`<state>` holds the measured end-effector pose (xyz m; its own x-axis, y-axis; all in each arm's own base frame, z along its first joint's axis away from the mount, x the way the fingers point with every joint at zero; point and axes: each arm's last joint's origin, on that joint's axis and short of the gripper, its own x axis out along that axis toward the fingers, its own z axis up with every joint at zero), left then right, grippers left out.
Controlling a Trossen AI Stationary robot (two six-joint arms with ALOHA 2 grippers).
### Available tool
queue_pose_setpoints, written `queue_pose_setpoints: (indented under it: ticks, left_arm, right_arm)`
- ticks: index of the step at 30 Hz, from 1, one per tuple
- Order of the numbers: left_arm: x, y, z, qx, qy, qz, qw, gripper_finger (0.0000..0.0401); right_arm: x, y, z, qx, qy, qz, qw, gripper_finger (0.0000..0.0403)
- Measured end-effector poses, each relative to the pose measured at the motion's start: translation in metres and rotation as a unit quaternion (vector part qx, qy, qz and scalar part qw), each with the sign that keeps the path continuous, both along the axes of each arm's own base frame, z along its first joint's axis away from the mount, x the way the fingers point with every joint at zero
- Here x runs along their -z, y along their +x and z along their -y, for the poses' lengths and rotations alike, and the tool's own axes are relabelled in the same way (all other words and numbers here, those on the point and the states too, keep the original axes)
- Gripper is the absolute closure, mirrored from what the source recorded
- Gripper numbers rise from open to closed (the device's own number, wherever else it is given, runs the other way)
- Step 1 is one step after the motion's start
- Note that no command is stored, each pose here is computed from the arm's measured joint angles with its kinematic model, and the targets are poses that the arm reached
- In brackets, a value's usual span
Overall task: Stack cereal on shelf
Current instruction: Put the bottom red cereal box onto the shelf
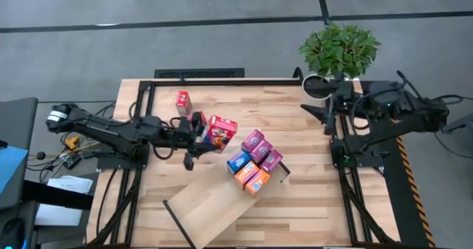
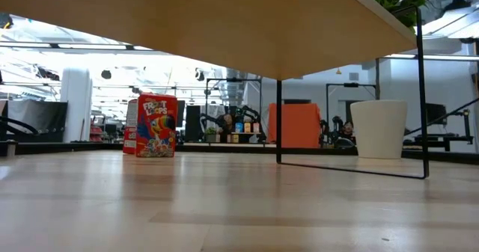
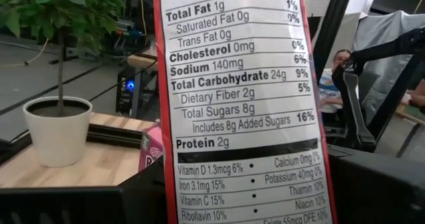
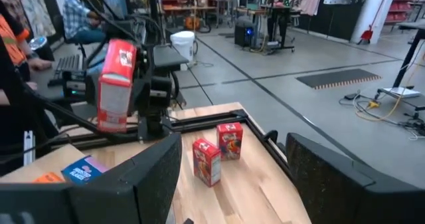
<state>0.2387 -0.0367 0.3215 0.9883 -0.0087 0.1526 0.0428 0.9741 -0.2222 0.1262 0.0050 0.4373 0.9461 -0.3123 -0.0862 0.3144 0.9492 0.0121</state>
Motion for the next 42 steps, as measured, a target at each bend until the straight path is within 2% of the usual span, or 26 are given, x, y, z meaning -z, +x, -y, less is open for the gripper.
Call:
queue_pose_setpoints:
  ticks: [6,13,18,23,27,31,34,38,42]
  left_arm:
    - [0.012,0.015,0.003,0.003,0.01,-0.009,1.0,0.0238]
    - [0.034,0.032,0.017,0.024,0.016,-0.045,0.999,0.0238]
    - [0.039,0.031,0.021,-0.016,0.019,-0.062,0.998,0.0238]
    - [0.028,0.02,0.016,-0.082,0.036,-0.056,0.994,0.0238]
    - [0.02,0.003,0.015,-0.092,0.032,-0.074,0.993,0.0238]
    - [0.012,-0.021,0.019,-0.077,0.02,-0.095,0.992,0.024]
    - [0.003,-0.035,0.024,-0.054,0.009,-0.08,0.995,0.024]
    - [-0.001,-0.045,0.035,-0.024,0.007,-0.075,0.997,0.024]
    - [0.003,-0.053,0.048,0.015,-0.009,-0.098,0.995,0.024]
  right_arm:
    - [0.005,-0.009,0.002,0.008,0.008,0.009,1.0,0.0108]
    - [0.019,-0.005,0.001,0.013,0.025,-0.004,1.0,0.0108]
    - [0.019,-0.003,0.001,0.011,0.026,-0.006,1.0,0.0108]
    - [0.019,-0.003,0.001,0.011,0.026,-0.007,1.0,0.0108]
    - [0.019,-0.003,0.001,0.01,0.026,-0.007,1.0,0.0108]
    - [0.019,-0.003,0.001,0.01,0.025,-0.007,1.0,0.0108]
    - [0.019,-0.003,0.001,0.01,0.026,-0.007,1.0,0.0108]
    - [0.019,-0.003,0.001,0.011,0.033,-0.004,0.999,0.0108]
    - [0.019,-0.003,0.001,0.011,0.033,-0.004,0.999,0.0108]
